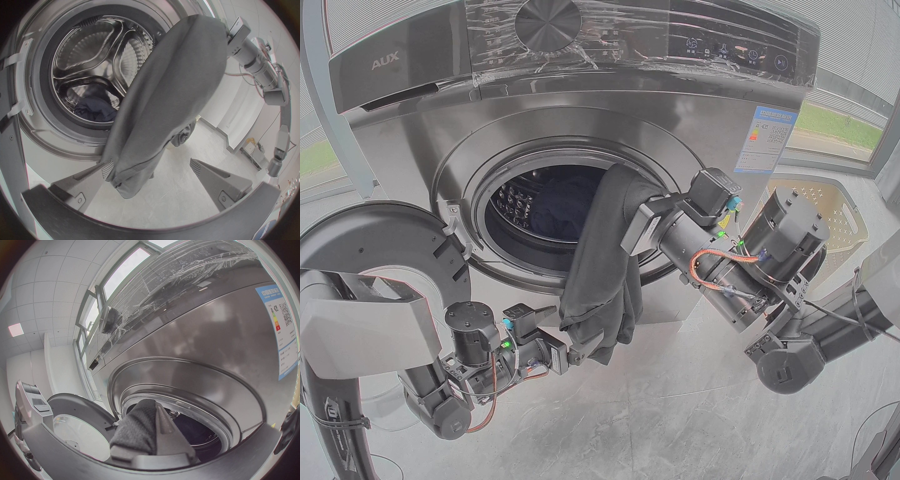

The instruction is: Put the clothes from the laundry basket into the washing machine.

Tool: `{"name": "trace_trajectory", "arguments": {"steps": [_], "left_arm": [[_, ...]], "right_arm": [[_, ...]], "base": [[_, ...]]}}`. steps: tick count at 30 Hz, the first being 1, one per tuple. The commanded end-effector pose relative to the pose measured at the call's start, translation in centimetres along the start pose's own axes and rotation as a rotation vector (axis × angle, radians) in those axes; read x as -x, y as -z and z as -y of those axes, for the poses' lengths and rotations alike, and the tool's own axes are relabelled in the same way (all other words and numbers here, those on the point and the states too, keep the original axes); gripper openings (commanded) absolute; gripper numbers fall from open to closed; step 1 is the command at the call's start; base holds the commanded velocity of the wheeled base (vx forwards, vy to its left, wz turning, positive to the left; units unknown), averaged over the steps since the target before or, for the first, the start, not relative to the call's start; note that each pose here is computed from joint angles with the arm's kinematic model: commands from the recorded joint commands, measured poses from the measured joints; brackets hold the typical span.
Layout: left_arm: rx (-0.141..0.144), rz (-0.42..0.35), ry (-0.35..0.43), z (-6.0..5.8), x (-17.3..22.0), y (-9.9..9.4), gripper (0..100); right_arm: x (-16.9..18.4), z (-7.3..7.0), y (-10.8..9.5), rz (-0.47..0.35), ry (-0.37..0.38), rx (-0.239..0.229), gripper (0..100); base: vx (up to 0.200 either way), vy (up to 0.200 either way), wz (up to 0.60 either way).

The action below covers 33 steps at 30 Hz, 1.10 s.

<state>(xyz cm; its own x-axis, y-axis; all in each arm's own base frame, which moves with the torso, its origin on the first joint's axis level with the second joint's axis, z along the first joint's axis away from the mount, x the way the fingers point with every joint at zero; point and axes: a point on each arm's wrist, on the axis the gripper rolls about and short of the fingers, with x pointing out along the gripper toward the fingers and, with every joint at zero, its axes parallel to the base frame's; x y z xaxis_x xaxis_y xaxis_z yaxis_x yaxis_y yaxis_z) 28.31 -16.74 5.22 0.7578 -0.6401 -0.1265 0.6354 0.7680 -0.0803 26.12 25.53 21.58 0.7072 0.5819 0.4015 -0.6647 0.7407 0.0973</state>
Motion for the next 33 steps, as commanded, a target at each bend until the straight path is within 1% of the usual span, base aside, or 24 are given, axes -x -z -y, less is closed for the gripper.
{"name": "trace_trajectory", "arguments": {"steps": [1, 6, 7, 10, 12, 14, 15, 16, 19, 20, 21, 23, 30, 31, 33], "left_arm": [[0.008, -0.04, -0.032, -1.3, -0.9, 1.8, 100], [0.01, -0.048, -0.035, -1.6, -1.7, 2.5, 100], [0.011, -0.053, -0.035, -1.8, -2.2, 3.0, 100], [0.013, -0.062, -0.034, -1.9, -2.5, 3.4, 100], [0.016, -0.075, -0.021, -2.0, -3.1, 4.3, 100], [0.016, -0.079, -0.026, -2.4, -3.6, 4.9, 100], [0.016, -0.079, -0.026, -2.4, -3.6, 4.9, 100], [0.017, -0.075, -0.033, -2.8, -4.1, 5.2, 100], [0.018, -0.061, -0.054, -3.8, -4.8, 5.6, 100], [0.018, -0.06, -0.055, -3.9, -4.8, 5.6, 100], [0.017, -0.05, -0.064, -4.3, -5.1, 5.6, 100], [0.017, -0.045, -0.073, -4.7, -5.1, 5.5, 100], [0.019, -0.047, -0.08, -5.1, -5.4, 6.0, 100], [0.017, -0.041, -0.077, -5.0, -5.7, 6.0, 0], [0.016, -0.037, -0.072, -4.9, -5.8, 5.9, 0]], "right_arm": [[0.1, -0.4, -0.3, 0.005, -0.009, -0.005, 0], [0.1, -0.6, -0.3, 0.004, -0.015, -0.006, 0], [0.1, -0.7, -0.2, 0.004, -0.019, -0.009, 0], [0.2, -0.9, -0.2, 0.003, -0.023, -0.011, 0], [0.2, -0.9, -0.2, 0.003, -0.018, -0.011, 0], [0.2, -0.9, -0.2, 0.003, -0.018, -0.009, 0], [0.2, -0.9, -0.2, 0.003, -0.018, -0.009, 0], [0.2, -0.9, -0.2, 0.002, -0.02, -0.01, 0], [0.2, -0.9, -0.2, 0.0, -0.02, -0.01, 0], [0.2, -0.9, -0.2, 0.0, -0.02, -0.01, 0], [0.2, -1.1, -0.2, 0.0, -0.022, -0.013, 0], [0.3, -1.1, -0.1, -0.002, -0.024, -0.013, 0], [0.3, -1.1, 0.0, -0.005, -0.025, -0.013, 0], [0.3, -1.1, 0.0, -0.005, -0.025, -0.013, 0], [0.4, -1.1, -0.1, -0.003, -0.024, -0.013, 0]], "base": [[0.0, 0.0, 0.0], [0.0, 0.0, 0.0], [0.0, 0.0, 0.0], [0.0, 0.0, 0.0], [0.0, 0.0, 0.0], [0.0, 0.0, 0.0], [0.0, 0.0, 0.0], [0.0, 0.0, 0.0], [0.0, 0.0, 0.0], [0.0, 0.0, 0.0], [0.0, 0.0, 0.0], [0.0, 0.0, 0.0], [0.0, 0.0, 0.0], [0.0, 0.0, 0.0], [0.0, 0.0, 0.0]]}}
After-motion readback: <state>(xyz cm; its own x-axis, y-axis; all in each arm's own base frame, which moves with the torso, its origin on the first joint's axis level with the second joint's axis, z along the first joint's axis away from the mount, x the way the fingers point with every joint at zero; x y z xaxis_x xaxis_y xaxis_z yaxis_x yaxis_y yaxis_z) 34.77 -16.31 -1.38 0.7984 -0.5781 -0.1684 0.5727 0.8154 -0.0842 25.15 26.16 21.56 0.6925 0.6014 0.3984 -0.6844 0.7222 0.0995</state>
